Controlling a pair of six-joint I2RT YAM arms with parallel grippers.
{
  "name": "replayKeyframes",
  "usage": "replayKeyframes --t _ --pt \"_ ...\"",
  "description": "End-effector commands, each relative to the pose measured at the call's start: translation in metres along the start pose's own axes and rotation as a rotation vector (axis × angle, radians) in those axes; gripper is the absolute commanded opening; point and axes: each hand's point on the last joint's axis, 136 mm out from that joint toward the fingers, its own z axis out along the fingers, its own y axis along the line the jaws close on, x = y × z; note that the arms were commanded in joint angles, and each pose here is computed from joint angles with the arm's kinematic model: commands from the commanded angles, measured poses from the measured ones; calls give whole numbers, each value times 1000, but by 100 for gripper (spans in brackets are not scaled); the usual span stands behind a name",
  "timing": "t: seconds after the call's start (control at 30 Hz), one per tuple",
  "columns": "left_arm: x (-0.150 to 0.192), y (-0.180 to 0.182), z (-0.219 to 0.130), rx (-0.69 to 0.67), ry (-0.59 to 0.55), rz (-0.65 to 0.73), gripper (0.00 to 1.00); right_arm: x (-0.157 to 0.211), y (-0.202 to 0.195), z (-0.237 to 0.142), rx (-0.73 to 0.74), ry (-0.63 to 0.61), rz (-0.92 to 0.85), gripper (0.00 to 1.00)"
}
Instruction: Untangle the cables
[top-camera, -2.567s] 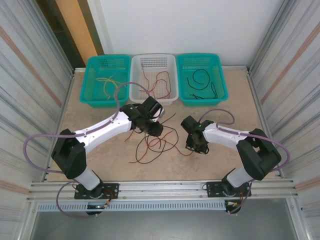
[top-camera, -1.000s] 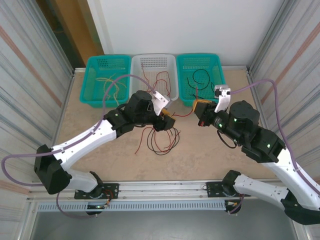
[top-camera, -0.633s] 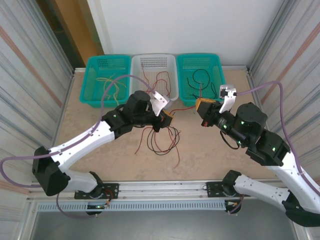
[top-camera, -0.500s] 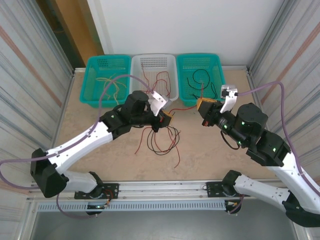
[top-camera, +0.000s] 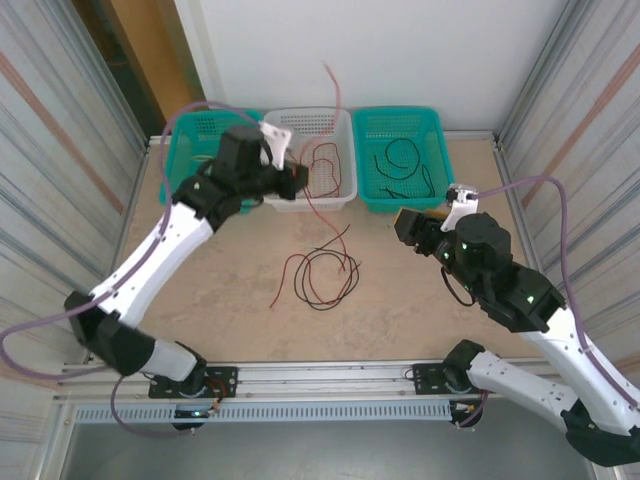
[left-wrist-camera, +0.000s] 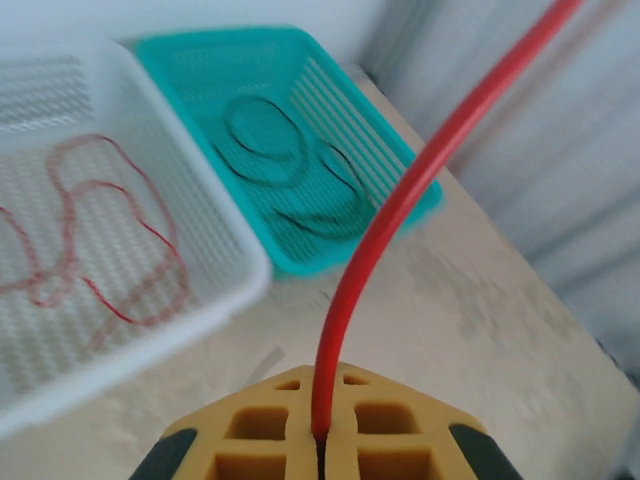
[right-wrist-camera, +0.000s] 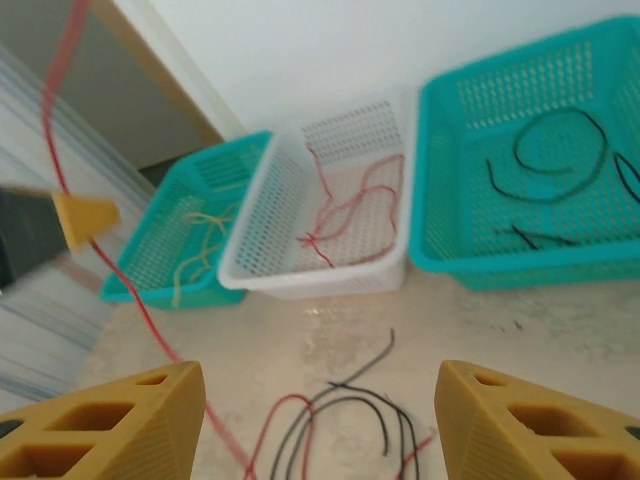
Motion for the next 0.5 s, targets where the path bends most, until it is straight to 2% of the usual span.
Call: replayKeyframes --t 0.0,0.17,0.27,0.33,0.37,0.4,0.43,0.47 --pt "-35 26 12 -78 -54 -57 0 15 -11 3 30 47 70 59" --pt "-88 75 37 -156 -129 -143 0 30 -20 6 51 87 88 59" --pt "-101 104 56 -212 -133 -166 1 36 -24 7 62 101 96 57" --pt "-107 122 66 -242 -160 -176 9 40 -26 7 65 108 98 56" --pt "-108 132 71 -266 -175 -178 19 42 -26 8 66 113 99 55" --pt "-107 140 76 -282 -177 -181 33 43 -27 9 69 116 99 55" --pt "-106 145 80 -284 -166 -185 41 44 -27 9 70 120 96 55" --pt "-103 148 85 -275 -143 -189 43 45 -28 10 73 125 95 54"
